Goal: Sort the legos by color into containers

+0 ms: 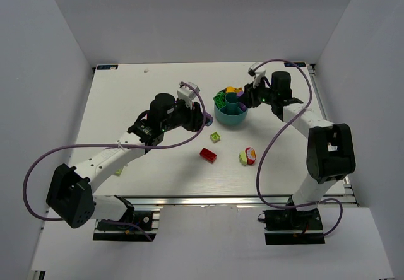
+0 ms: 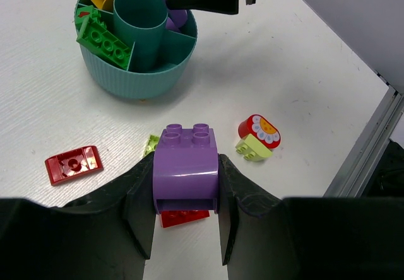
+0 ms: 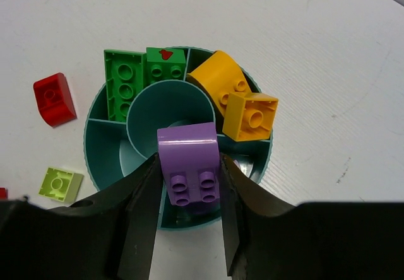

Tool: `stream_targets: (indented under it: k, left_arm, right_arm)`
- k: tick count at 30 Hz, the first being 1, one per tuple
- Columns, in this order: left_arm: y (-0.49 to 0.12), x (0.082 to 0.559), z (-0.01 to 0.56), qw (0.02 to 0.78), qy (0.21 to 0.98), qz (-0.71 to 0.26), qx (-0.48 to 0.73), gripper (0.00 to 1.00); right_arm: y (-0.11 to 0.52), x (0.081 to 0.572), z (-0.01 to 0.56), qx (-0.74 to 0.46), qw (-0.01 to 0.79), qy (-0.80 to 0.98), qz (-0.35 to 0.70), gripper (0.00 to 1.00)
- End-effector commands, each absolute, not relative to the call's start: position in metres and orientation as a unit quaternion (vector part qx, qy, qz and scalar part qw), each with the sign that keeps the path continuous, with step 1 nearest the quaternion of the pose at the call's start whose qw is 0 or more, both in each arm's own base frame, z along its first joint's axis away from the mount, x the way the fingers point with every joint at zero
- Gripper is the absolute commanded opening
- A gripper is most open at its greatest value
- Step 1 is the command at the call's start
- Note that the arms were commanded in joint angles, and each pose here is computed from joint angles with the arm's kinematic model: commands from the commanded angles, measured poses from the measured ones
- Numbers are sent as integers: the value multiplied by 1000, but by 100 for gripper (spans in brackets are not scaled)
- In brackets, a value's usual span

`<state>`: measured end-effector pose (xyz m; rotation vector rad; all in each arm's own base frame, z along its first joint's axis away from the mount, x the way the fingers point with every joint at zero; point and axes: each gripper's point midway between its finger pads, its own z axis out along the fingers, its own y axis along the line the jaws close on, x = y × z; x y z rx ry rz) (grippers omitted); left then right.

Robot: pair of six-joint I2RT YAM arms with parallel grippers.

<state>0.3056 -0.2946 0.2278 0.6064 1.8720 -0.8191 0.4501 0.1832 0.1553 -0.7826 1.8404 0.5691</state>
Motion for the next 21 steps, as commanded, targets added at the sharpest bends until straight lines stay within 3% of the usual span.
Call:
stream_targets:
  k: [1,9,16,21]
  left_arm:
    - [-295,304,246,501,754,-346,247,0]
    - [-296,305,250,503,752,-348,245,0]
    - [-304,310,263,513,739,-360,247,0]
    - [-313,315,270,510,735,-379,236,0]
  right_arm:
    - [192,463,180,-334,536,734,252,23]
    - [188,466,171,-327,526,744,252,67]
    - [178,462,187,-334,531,736,256,71]
    - [180,437,231,-413,532,674,303,77]
